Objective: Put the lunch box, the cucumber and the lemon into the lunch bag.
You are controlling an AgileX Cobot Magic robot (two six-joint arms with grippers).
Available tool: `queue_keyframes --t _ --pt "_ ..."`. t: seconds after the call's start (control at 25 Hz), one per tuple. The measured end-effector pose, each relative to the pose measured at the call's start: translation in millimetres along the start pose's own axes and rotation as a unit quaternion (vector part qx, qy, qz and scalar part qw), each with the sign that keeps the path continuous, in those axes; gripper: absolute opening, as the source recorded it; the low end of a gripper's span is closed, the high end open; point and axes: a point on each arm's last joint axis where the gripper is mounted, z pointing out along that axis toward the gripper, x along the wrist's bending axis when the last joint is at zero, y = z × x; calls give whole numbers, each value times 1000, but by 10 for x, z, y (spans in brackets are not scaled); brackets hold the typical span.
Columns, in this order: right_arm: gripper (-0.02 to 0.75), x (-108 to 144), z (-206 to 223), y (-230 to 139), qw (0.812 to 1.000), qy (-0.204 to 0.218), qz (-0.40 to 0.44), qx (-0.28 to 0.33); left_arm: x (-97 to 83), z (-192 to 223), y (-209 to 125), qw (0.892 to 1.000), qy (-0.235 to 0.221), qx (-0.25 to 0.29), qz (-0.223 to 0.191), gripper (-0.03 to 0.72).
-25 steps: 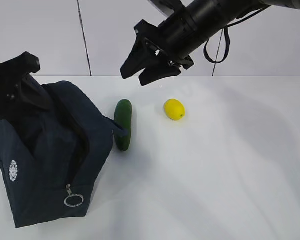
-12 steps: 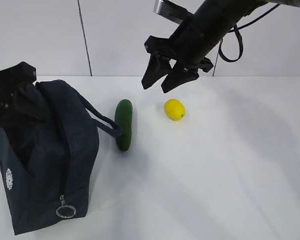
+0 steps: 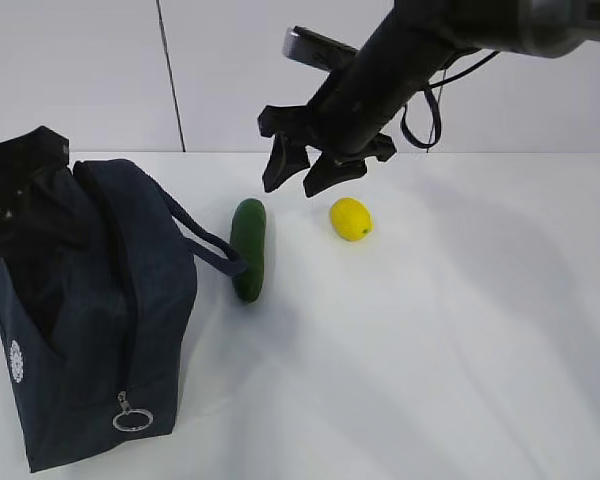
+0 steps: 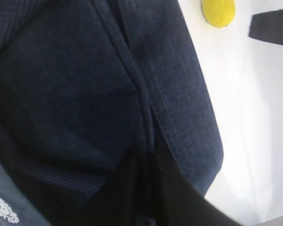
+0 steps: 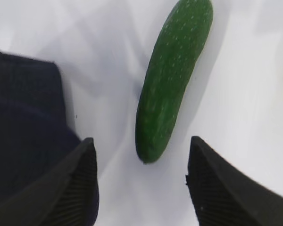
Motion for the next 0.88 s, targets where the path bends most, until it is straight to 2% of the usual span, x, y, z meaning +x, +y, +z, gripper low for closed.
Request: queue_keyframes --t 0.4,0.88 --pt "489 -120 376 32 997 -22 68 -29 14 -15 -1 1000 9 -2 14 30" --pt "490 -80 787 58 998 -29 50 -22 20 -15 1 1000 13 -3 18 30"
